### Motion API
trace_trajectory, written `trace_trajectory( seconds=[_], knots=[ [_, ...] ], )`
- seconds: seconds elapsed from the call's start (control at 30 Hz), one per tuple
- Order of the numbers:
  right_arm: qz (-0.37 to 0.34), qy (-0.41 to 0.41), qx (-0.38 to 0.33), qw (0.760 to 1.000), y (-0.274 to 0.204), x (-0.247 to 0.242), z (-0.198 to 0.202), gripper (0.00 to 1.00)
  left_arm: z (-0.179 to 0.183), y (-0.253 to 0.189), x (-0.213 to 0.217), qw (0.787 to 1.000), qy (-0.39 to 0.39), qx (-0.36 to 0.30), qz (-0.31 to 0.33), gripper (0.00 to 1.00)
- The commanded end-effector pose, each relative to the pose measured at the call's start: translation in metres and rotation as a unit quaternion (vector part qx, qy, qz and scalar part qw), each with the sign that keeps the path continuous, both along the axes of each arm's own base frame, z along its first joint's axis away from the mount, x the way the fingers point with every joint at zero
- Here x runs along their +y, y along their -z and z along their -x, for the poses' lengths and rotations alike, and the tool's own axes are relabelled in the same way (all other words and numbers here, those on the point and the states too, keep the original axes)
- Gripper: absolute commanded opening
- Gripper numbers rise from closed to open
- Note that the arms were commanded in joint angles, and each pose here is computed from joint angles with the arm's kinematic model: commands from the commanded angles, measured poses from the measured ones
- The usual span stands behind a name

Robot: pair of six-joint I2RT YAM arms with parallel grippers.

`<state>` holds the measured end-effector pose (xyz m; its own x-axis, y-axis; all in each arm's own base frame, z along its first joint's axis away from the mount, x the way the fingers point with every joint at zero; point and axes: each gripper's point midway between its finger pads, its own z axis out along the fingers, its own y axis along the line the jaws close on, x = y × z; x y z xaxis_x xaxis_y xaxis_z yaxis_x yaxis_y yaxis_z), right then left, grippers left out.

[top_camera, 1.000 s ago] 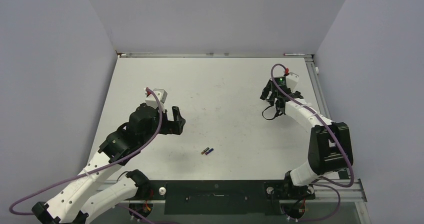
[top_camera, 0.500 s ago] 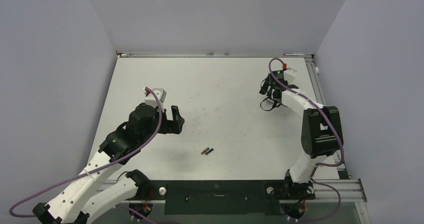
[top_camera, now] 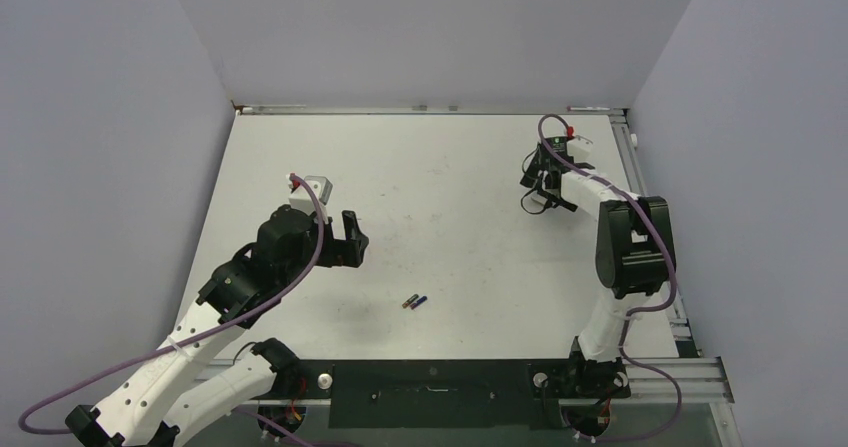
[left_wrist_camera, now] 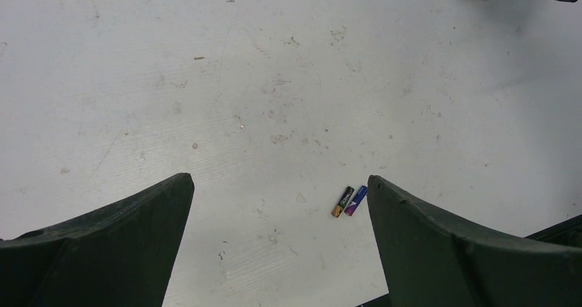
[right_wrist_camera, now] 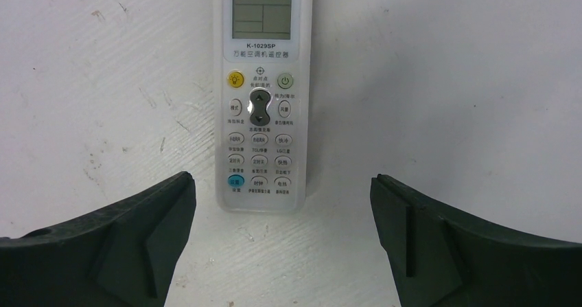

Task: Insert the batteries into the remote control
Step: Pick up the remote control from the center of the board.

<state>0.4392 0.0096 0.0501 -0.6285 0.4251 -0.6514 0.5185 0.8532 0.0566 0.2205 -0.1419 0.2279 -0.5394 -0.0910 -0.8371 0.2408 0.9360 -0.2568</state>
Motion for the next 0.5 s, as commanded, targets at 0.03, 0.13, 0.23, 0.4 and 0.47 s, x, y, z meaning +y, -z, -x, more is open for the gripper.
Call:
trace_trajectory(
  seconds=[0.03,0.13,0.23,0.4,0.47],
  knots=[
    [-0.008,0.013,-0.018,1.0,-0.005,-0.001,-0.014,1.0,-0.002,-0.004,0.0,1.0,0.004,-0.007,0.002,0.96],
    [-0.008,0.015,-0.012,1.0,0.0,-0.001,-0.015,0.99,-0.002,-0.004,0.0,1.0,0.003,-0.006,0.002,0.96],
    [-0.006,0.017,-0.009,1.0,0.004,-0.001,-0.015,0.98,-0.003,-0.004,0.0,1.0,0.003,-0.006,0.004,0.96],
    [0.001,0.025,0.0,1.0,0.012,-0.004,-0.016,0.97,-0.003,-0.004,0.0,1.0,0.002,-0.005,0.004,0.96],
    [0.003,0.027,0.003,1.0,0.013,-0.005,-0.015,0.96,-0.003,-0.004,0.0,1.0,0.002,-0.005,0.004,0.96]
  ],
)
